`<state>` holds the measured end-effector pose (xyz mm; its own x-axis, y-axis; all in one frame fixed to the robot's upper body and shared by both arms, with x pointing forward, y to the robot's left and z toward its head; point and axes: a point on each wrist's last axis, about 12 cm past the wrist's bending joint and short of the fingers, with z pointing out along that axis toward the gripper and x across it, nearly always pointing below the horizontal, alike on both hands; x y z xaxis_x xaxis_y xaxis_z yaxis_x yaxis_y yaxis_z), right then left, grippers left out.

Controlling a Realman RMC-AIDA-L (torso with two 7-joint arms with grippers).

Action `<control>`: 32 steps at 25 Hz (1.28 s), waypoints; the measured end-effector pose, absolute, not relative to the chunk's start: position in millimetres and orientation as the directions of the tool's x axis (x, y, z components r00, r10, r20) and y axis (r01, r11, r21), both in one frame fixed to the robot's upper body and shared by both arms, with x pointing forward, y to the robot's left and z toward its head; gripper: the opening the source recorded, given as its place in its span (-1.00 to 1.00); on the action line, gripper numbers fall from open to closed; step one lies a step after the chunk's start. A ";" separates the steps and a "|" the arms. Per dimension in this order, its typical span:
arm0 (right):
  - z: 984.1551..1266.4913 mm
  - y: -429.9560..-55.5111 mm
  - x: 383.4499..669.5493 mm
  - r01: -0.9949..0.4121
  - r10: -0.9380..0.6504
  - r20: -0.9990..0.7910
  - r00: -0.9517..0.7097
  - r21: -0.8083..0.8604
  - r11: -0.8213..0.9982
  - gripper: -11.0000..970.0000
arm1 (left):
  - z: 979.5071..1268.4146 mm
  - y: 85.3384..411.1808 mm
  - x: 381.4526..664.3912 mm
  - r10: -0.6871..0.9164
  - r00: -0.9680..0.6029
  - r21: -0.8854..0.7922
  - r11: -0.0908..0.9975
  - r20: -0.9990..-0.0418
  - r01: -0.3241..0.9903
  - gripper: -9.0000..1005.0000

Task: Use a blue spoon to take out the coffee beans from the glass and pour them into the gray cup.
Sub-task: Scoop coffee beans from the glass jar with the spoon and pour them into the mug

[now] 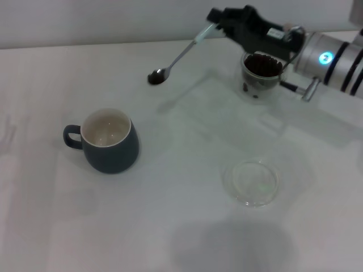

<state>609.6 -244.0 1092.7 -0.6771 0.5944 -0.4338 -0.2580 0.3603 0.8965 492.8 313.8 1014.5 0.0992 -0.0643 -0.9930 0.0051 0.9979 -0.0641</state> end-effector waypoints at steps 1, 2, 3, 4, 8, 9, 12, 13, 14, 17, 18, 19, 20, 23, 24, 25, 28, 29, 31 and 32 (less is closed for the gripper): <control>1091.3 -238.5 608.7 -0.261 0.579 -0.434 -0.691 0.896 0.360 -0.68 | 1014.8 313.4 493.5 -0.064 0.100 -0.064 0.998 -0.993 0.007 0.78; 1089.9 -234.2 608.0 -0.264 0.562 -0.436 -0.703 0.893 0.363 -0.68 | 1015.3 312.9 494.5 -0.064 0.101 -0.064 0.998 -0.993 0.009 0.78; 1088.6 -230.1 607.4 -0.266 0.546 -0.437 -0.715 0.892 0.367 -0.68 | 1015.6 312.4 495.2 -0.064 0.102 -0.063 0.998 -0.993 0.011 0.78; 1086.9 -226.7 606.7 -0.264 0.533 -0.435 -0.725 0.891 0.369 -0.68 | 1015.9 312.0 496.0 -0.064 0.102 -0.063 0.998 -0.993 0.014 0.78; 1080.8 -214.6 606.0 -0.263 0.495 -0.437 -0.751 0.886 0.382 -0.68 | 1016.3 310.9 497.2 -0.063 0.102 -0.062 0.998 -0.993 0.020 0.78; 1080.8 -211.7 606.9 -0.270 0.489 -0.443 -0.752 0.883 0.385 -0.68 | 1016.1 310.9 496.9 -0.063 0.101 -0.061 0.998 -0.993 0.020 0.78; 1080.1 -205.1 607.7 -0.286 0.470 -0.460 -0.754 0.873 0.396 -0.68 | 1015.4 310.1 496.1 -0.063 0.098 -0.062 0.998 -0.993 0.022 0.78; 1080.3 -202.7 608.4 -0.294 0.461 -0.471 -0.752 0.866 0.404 -0.68 | 1015.2 309.9 495.9 -0.063 0.097 -0.061 0.998 -0.993 0.023 0.78; 1080.7 -199.9 609.1 -0.303 0.451 -0.481 -0.752 0.860 0.411 -0.68 | 1015.0 309.6 495.7 -0.064 0.096 -0.062 0.998 -0.993 0.023 0.78; 1082.2 -191.0 610.0 -0.337 0.418 -0.513 -0.750 0.840 0.425 -0.68 | 1014.7 309.4 495.3 -0.064 0.095 -0.062 0.998 -0.993 0.024 0.78; 1084.2 -187.7 610.7 -0.360 0.404 -0.533 -0.743 0.828 0.430 -0.68 | 1014.5 309.5 495.1 -0.064 0.094 -0.062 0.998 -0.993 0.024 0.78; 1086.1 -184.6 611.1 -0.382 0.392 -0.553 -0.735 0.816 0.434 -0.68 | 1014.3 309.5 494.8 -0.064 0.094 -0.062 0.998 -0.994 0.024 0.78; 1087.7 -181.9 611.3 -0.406 0.376 -0.576 -0.726 0.800 0.442 -0.68 | 1014.2 309.4 494.7 -0.064 0.093 -0.062 0.998 -0.994 0.024 0.78; 1094.6 -173.0 612.3 -0.502 0.313 -0.669 -0.675 0.726 0.469 -0.68 | 1013.9 309.0 494.3 -0.065 0.092 -0.063 0.998 -0.994 0.024 0.78; 1096.7 -170.5 612.4 -0.535 0.290 -0.699 -0.653 0.697 0.477 -0.68 | 1013.9 309.0 494.2 -0.066 0.092 -0.064 0.998 -0.994 0.023 0.78; 1098.8 -167.4 612.4 -0.568 0.264 -0.730 -0.631 0.666 0.483 -0.68 | 1013.9 308.9 494.2 -0.066 0.092 -0.064 0.998 -0.994 0.024 0.78; 1102.9 -159.1 611.2 -0.645 0.197 -0.794 -0.575 0.588 0.488 -0.68 | 1013.7 308.9 494.0 -0.068 0.092 -0.066 0.998 -0.993 0.023 0.78; 1105.0 -155.3 610.4 -0.681 0.166 -0.823 -0.542 0.547 0.487 -0.68 | 1013.7 309.0 493.9 -0.069 0.092 -0.067 0.998 -0.993 0.023 0.78; 1108.0 -150.3 608.8 -0.741 0.115 -0.872 -0.476 0.468 0.482 -0.68 | 1013.5 309.1 493.7 -0.069 0.091 -0.067 0.998 -0.993 0.022 0.78; 1109.5 -148.5 607.7 -0.765 0.095 -0.891 -0.443 0.431 0.479 -0.68 | 1013.6 309.1 493.6 -0.069 0.091 -0.067 0.997 -0.993 0.022 0.78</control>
